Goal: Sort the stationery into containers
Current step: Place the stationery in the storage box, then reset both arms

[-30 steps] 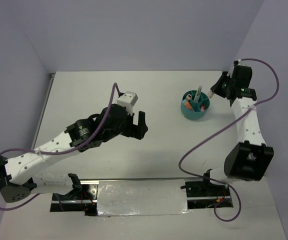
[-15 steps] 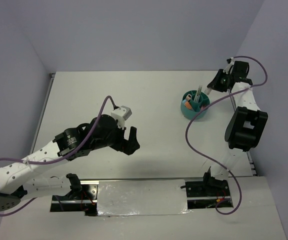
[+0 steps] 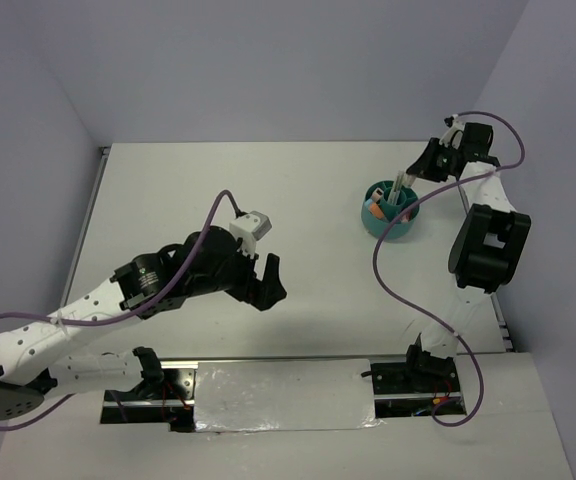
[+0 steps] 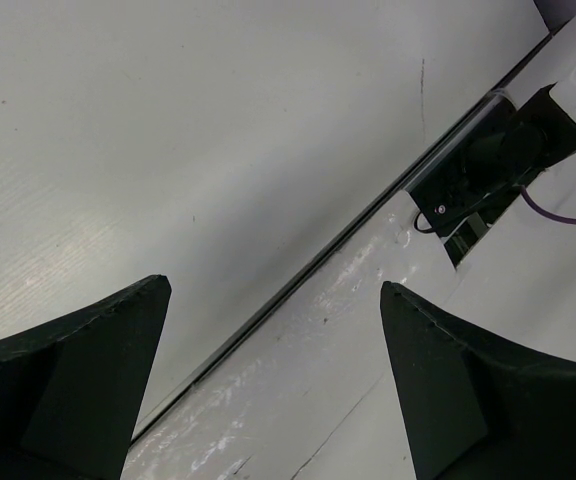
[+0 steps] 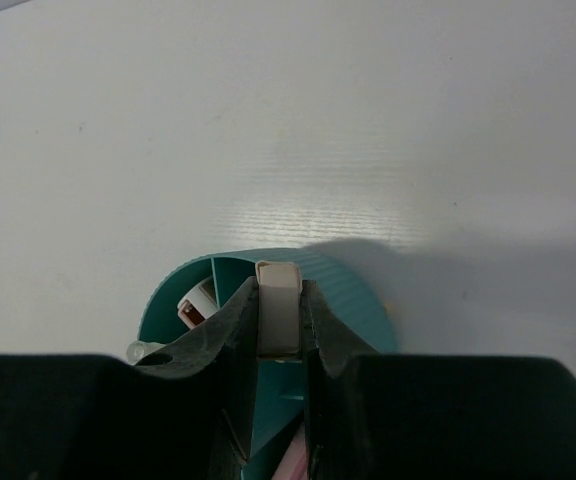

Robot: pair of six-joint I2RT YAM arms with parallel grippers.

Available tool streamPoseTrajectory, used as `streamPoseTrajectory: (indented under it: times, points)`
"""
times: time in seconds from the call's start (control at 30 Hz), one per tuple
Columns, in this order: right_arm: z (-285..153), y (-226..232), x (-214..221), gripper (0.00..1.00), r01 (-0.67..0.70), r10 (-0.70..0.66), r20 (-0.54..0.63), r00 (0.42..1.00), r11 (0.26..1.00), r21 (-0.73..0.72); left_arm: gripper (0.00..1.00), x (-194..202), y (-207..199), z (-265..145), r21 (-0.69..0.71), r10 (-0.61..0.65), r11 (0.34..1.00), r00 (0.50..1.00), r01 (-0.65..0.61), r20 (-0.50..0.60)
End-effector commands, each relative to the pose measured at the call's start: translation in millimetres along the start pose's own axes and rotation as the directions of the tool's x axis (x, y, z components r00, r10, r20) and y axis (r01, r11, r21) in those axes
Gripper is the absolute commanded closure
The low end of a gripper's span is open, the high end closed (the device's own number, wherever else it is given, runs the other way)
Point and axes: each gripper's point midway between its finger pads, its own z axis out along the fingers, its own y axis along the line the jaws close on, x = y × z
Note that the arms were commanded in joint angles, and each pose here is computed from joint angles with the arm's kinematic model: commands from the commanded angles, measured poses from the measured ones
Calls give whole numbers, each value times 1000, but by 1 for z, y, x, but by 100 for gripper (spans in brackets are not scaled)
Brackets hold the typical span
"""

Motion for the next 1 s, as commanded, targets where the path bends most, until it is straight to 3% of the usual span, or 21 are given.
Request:
streamPoseTrajectory:
  times: [0.0, 0.27, 0.63, 0.77, 0.83, 0.87, 0.9, 0.93, 0.97]
  points:
    - [3, 3, -6, 87, 49, -48, 28, 998, 998, -26, 1, -27, -16, -2, 46, 37, 998, 997, -40, 65]
    - [0, 7, -1, 64, 38, -37, 20, 999, 999, -34, 1, -31, -17, 11, 35, 56, 998, 997, -58, 55]
    - [-27, 14, -22, 56, 41, -40, 88, 995, 999, -8, 1, -35, -16, 16, 22, 72, 997, 996, -74, 58]
    - [-79, 30, -62, 54, 37, -48, 210, 976, 998, 57, 1, -58, 18, 11, -156, -7, 987, 995, 22, 99]
    - [-103, 38, -70, 43, 29, -54, 238, 970, 994, 109, 1, -67, 51, 12, -292, -68, 952, 993, 93, 94]
    - [-116, 44, -72, 42, 30, -60, 252, 966, 992, 123, 1, -78, 76, 9, -352, -140, 919, 982, 177, 129]
    - [-144, 58, -81, 24, 42, -88, 303, 949, 987, 157, 1, -83, 90, 10, -394, -169, 894, 975, 212, 142]
    - [-157, 64, -74, 15, 28, -80, 298, 951, 984, 176, 1, -97, 100, 1, -422, -187, 871, 964, 251, 187]
    - [-169, 70, -67, 1, 30, -89, 303, 949, 981, 194, 1, -105, 111, -6, -454, -213, 840, 951, 296, 225]
